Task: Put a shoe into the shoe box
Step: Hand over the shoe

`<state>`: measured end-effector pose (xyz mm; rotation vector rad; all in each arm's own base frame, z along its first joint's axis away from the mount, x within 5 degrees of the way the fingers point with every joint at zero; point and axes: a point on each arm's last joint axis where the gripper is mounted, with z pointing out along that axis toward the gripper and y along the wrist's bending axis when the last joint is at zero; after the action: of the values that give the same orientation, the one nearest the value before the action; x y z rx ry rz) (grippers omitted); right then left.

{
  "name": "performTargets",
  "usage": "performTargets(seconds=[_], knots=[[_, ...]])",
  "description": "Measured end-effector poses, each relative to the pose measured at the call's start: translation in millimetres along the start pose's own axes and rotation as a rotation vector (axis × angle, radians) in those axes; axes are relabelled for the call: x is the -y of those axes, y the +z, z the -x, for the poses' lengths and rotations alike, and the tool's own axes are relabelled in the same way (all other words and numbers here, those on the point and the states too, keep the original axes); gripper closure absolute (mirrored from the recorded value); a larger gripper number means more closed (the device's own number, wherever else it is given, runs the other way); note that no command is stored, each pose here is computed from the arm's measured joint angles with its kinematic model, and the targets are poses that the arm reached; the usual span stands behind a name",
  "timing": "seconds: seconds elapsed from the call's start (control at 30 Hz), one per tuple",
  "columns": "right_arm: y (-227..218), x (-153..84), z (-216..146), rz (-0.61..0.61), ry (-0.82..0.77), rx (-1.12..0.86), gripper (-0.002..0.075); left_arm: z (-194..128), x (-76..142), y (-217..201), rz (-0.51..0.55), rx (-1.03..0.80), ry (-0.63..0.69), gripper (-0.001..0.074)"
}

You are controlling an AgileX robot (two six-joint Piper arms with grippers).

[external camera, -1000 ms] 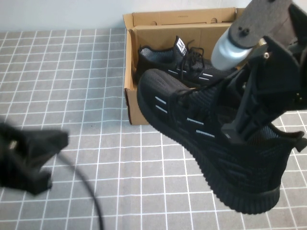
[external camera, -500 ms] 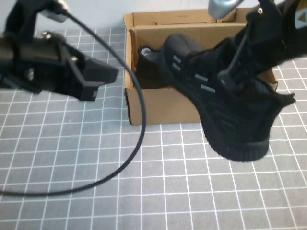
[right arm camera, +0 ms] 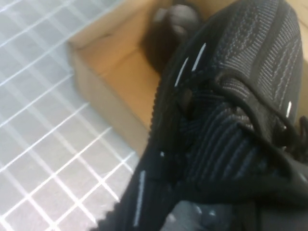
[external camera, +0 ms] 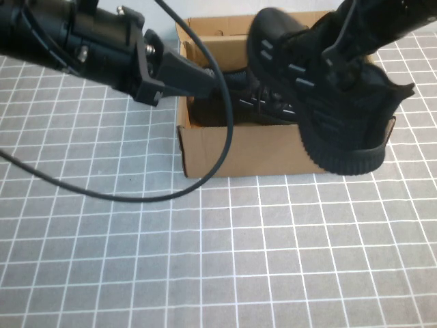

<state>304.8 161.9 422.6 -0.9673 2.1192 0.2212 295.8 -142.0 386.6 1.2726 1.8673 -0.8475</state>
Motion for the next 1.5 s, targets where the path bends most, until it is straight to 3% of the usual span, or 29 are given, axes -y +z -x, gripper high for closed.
performTargets(seconds=[0.5, 0.57, 0.67, 0.8, 0.9, 1.13, 1.5], knots=[[-1, -24, -5, 0.35, -0.616, 0.027, 0.0732, 16, -5, -3, 0.0, 0.02, 0.117, 0.0727], [-2, -27, -3, 0.381, -0.677, 0.062, 0.0732, 17, -3, -1, -0.009, 0.017, 0.123, 0.0694], [-4, -29, -2, 0.398, -0.74, 0.092, 0.0732, 19, 6, 9, -0.036, -0.007, 0.159, 0.0582], [-4, -29, -2, 0.398, -0.769, 0.097, 0.0732, 21, 23, 26, -0.072, -0.082, 0.248, 0.0351], [-4, -29, -2, 0.398, -0.778, 0.099, 0.0732, 22, 32, 34, -0.093, -0.117, 0.303, 0.026], [-4, -29, -2, 0.397, -0.8, 0.104, 0.0732, 25, 44, 42, -0.14, -0.108, 0.475, 0.0223], [-4, -29, -2, 0.396, -0.809, 0.104, 0.0732, 19, 36, 53, -0.16, -0.13, 0.539, 0.022]])
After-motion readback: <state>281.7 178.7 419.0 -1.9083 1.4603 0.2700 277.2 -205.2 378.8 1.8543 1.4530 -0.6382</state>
